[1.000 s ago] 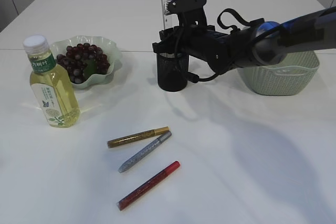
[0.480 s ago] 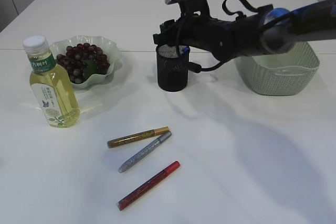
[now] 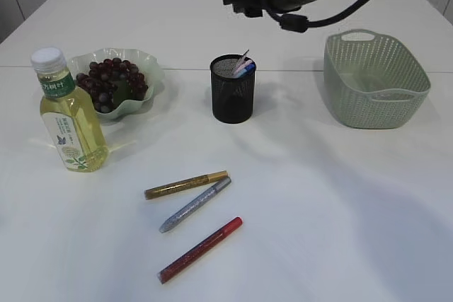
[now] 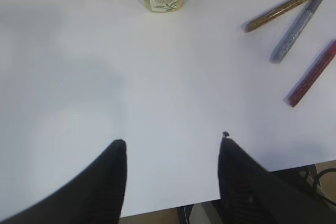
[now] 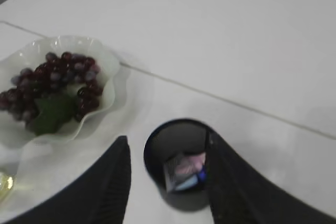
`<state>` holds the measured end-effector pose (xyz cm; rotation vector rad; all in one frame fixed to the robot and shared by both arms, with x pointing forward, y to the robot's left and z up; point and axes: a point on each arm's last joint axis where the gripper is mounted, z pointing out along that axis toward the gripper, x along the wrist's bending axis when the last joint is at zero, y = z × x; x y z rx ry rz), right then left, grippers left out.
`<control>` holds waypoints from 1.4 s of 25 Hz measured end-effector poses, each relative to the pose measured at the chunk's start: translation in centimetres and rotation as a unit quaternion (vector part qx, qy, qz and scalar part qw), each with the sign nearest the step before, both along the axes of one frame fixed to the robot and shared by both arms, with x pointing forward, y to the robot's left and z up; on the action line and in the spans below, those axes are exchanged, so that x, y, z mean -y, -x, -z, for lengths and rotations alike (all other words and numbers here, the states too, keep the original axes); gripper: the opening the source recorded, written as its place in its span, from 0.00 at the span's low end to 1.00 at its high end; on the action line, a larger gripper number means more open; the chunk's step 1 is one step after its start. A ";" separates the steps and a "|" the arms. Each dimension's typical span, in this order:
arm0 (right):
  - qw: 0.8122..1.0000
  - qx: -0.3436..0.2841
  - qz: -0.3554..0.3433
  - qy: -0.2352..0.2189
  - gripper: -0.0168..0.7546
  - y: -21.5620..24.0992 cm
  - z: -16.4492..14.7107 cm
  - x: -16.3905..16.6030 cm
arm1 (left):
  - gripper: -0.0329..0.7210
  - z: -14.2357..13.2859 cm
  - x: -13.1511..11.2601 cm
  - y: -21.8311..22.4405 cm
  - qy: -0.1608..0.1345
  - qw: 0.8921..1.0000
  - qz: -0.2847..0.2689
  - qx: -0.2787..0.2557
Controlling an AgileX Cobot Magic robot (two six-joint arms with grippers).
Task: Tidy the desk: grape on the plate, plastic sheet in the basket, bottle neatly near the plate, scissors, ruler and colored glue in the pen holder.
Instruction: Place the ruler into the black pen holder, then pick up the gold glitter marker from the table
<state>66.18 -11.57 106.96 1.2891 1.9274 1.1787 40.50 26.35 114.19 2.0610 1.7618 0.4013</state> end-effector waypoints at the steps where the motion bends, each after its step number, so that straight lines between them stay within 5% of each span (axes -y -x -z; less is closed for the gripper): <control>1: 1.000 -0.026 -0.002 0.003 0.51 0.7 -0.5 0.2 | 0.59 0.0 0.0 0.0 -0.002 1.000 0.004 0.003; 8: 0.983 -0.183 -0.032 -0.001 0.51 6.1 -3.8 1.2 | 0.59 -0.4 0.1 -0.6 -0.012 0.998 0.036 0.044; 17: 0.928 -0.368 -0.043 0.020 0.52 10.1 -4.2 1.9 | 0.59 1.1 2.3 -2.4 -0.006 0.990 0.138 0.021; 26: 0.924 -0.381 -0.030 0.015 0.52 10.5 -4.5 2.1 | 0.59 3.9 6.2 -5.3 -0.030 0.970 0.241 0.011; 35: 0.928 -0.372 -0.029 0.015 0.52 12.2 -5.5 2.9 | 0.59 6.9 9.2 -10.3 -0.050 0.960 0.269 -0.064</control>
